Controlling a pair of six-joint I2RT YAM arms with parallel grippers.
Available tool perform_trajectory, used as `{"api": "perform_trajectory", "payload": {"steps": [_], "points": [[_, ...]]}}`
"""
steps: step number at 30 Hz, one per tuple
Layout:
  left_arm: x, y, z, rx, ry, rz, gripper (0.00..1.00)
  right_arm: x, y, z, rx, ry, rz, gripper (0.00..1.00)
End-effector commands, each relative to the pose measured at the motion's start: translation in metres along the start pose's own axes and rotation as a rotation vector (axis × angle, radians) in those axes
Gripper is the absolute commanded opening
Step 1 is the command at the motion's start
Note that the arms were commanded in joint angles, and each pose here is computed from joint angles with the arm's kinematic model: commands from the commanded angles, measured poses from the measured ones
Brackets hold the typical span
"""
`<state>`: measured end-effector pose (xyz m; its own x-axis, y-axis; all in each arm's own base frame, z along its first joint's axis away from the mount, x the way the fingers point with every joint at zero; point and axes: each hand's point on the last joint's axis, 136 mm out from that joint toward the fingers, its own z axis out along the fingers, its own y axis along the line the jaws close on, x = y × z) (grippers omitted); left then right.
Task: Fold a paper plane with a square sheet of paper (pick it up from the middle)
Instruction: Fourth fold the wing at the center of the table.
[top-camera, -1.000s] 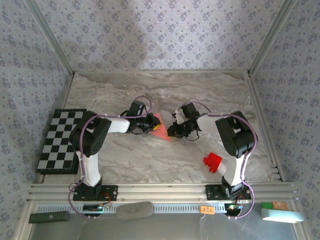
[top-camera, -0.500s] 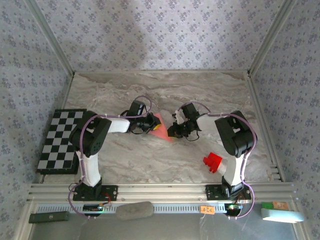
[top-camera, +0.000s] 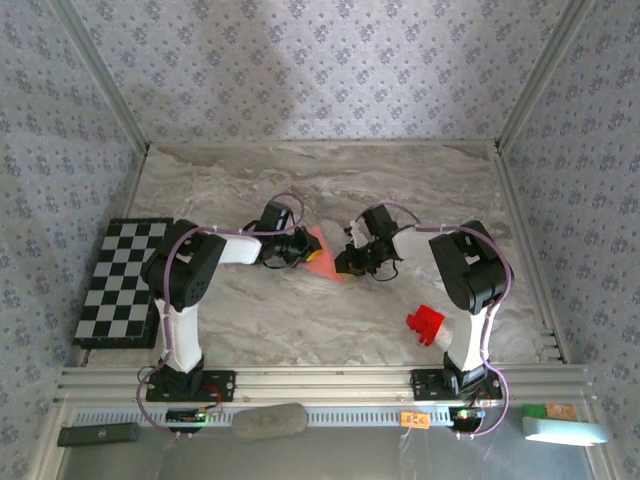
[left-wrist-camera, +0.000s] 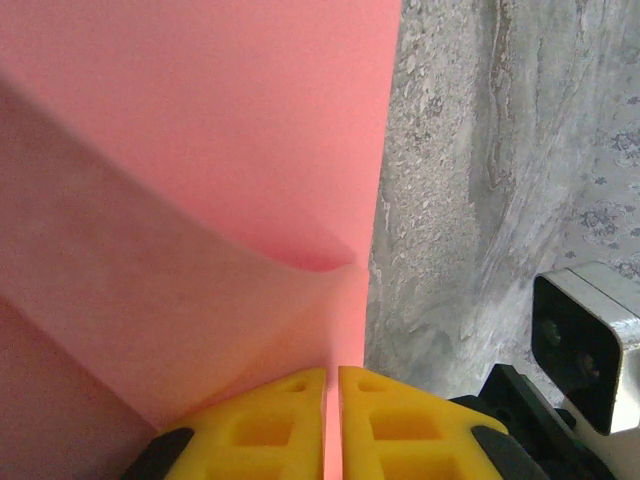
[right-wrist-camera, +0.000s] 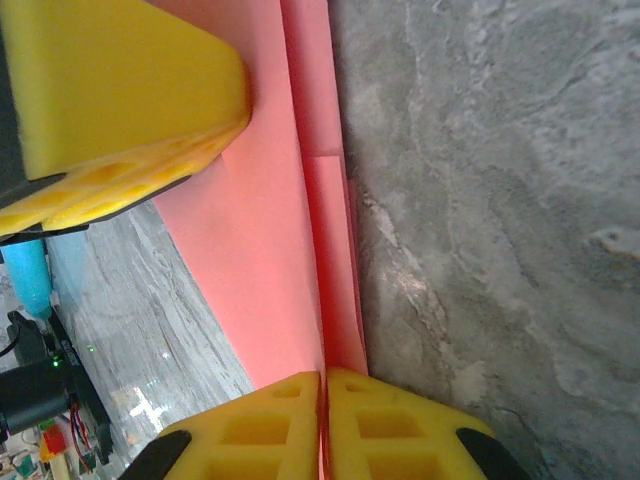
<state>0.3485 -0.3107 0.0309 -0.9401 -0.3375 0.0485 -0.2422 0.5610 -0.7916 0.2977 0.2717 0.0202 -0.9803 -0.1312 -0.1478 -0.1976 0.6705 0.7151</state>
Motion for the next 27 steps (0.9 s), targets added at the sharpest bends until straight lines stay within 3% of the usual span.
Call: {"api": "perform_trajectory", "payload": {"steps": [1,16,27], "points": [[-0.004,-0.001,0.003,-0.001,0.008,0.019,0.11,0.017,-0.026,0.007,0.084,0.058,0.058,0.12],[-0.002,0.011,0.006,-0.032,0.017,0.004,0.11,0.005,0.012,-0.022,-0.013,0.009,0.028,0.22],[-0.001,0.007,0.005,-0.012,0.020,0.006,0.12,0.019,-0.001,-0.011,0.017,0.070,0.060,0.19]]}}
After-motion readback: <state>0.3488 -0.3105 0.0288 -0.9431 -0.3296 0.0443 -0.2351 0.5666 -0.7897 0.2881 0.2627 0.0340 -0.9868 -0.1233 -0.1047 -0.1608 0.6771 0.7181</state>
